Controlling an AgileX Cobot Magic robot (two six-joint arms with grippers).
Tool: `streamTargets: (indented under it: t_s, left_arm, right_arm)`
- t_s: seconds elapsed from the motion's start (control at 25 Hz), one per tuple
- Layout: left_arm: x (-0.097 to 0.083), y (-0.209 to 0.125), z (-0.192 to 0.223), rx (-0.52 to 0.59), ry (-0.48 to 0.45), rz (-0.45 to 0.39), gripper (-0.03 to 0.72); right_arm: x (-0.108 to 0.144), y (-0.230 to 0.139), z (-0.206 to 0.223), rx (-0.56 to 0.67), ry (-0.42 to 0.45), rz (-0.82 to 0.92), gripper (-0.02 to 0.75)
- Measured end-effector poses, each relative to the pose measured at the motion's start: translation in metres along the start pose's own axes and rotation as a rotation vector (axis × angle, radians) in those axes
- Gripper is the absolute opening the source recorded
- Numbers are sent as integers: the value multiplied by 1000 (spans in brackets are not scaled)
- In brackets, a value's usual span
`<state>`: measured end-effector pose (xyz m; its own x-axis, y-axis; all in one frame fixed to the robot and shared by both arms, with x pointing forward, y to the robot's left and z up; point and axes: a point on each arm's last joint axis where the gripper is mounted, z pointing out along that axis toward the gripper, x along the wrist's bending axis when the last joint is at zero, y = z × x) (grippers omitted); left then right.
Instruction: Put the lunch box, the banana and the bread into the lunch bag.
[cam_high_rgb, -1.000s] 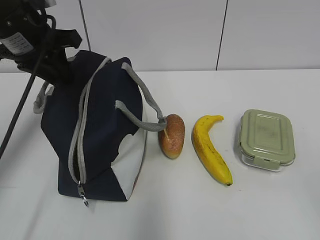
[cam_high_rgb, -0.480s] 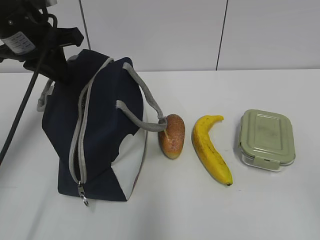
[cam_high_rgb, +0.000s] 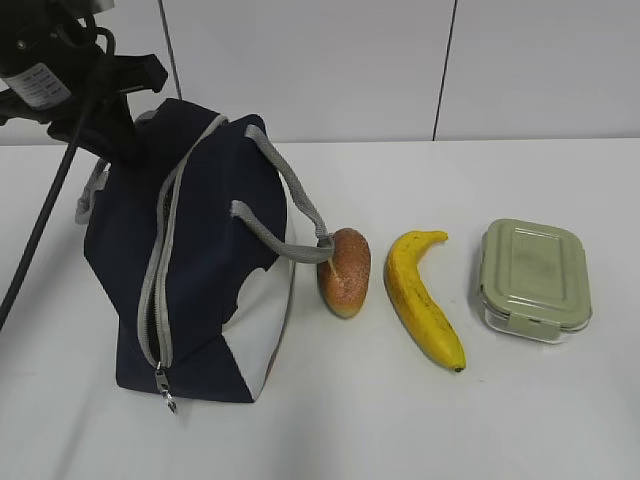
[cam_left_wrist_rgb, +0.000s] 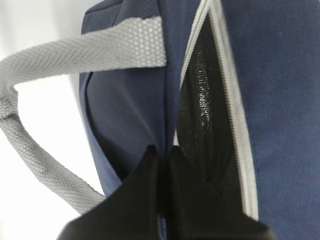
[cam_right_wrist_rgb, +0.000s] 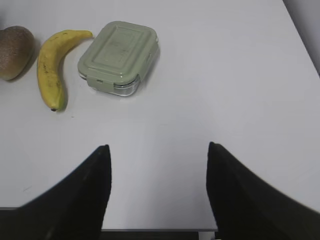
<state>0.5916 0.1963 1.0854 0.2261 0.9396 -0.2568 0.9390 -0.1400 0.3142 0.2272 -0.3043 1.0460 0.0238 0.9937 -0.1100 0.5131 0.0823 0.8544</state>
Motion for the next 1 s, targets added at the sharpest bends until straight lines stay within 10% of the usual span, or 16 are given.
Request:
streamTargets:
  t_s: [0.4, 1.0]
  left_arm:
    - [0, 0, 0, 0, 0, 0, 3]
    - [0, 0, 0, 0, 0, 0, 2]
  right_arm:
    - [-11, 28, 3, -128, -104, -22, 451]
    - [12, 71, 121, 262, 87, 98, 451]
